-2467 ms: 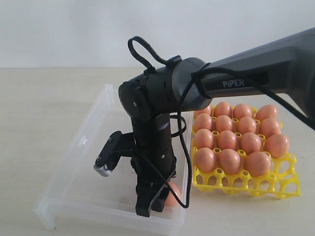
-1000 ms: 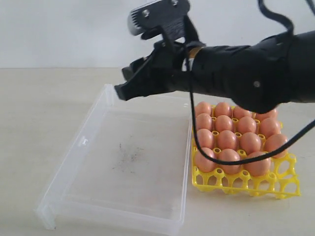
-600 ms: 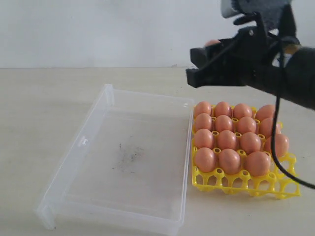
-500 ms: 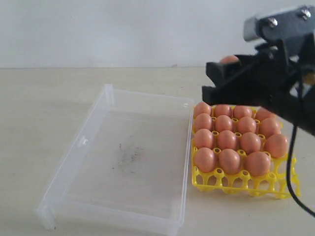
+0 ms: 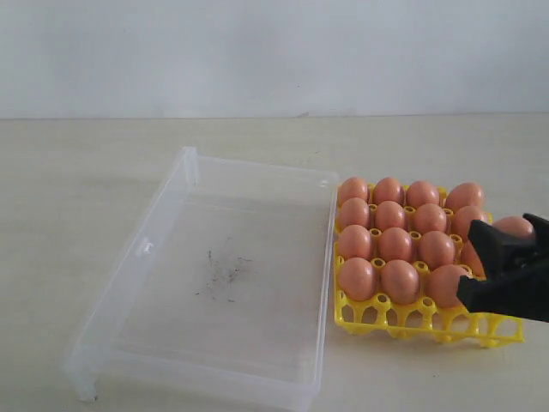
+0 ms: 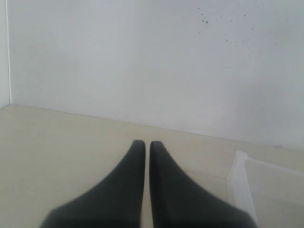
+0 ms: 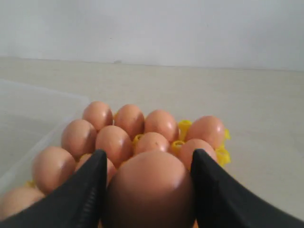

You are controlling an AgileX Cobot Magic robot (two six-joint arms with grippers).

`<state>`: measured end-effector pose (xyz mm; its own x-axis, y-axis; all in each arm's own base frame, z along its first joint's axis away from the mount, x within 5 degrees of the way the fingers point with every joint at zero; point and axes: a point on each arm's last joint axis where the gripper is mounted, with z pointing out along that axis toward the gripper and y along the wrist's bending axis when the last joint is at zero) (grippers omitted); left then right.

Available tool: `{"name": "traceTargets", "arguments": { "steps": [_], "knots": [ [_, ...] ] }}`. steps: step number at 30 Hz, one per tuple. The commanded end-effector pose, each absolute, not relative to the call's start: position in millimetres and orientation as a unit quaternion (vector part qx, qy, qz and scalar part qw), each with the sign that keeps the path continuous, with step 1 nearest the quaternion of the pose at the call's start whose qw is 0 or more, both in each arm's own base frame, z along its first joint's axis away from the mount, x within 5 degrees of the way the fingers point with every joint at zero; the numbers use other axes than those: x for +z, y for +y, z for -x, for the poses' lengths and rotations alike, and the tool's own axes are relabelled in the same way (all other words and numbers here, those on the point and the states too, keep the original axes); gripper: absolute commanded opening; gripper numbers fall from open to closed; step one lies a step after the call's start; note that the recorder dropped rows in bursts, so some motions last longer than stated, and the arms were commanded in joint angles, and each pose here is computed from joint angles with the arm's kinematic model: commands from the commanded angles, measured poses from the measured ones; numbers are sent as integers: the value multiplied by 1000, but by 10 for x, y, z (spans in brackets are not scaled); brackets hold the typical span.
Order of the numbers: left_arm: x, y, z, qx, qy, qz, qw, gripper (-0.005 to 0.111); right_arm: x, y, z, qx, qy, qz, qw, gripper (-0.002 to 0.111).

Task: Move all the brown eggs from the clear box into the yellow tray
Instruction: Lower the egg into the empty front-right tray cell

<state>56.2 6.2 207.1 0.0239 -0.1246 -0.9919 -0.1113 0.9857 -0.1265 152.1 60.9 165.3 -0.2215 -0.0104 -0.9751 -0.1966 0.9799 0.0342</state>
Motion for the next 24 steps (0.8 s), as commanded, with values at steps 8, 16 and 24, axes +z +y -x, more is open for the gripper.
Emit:
{"name": "traceTargets", "arguments": {
  "steps": [8,16,24],
  "knots": [
    [2063,61,-562,-12,697,90,711,4,1631,443,-1463,21,771,34,636,0],
    [2063,61,-562,-12,697,90,711,4,1636,443,-1558,-43,793,56,605,0],
    [2063,61,-562,-12,697,90,711,4,1534,577,-1727,-47,817,75,569,0]
  ]
}}
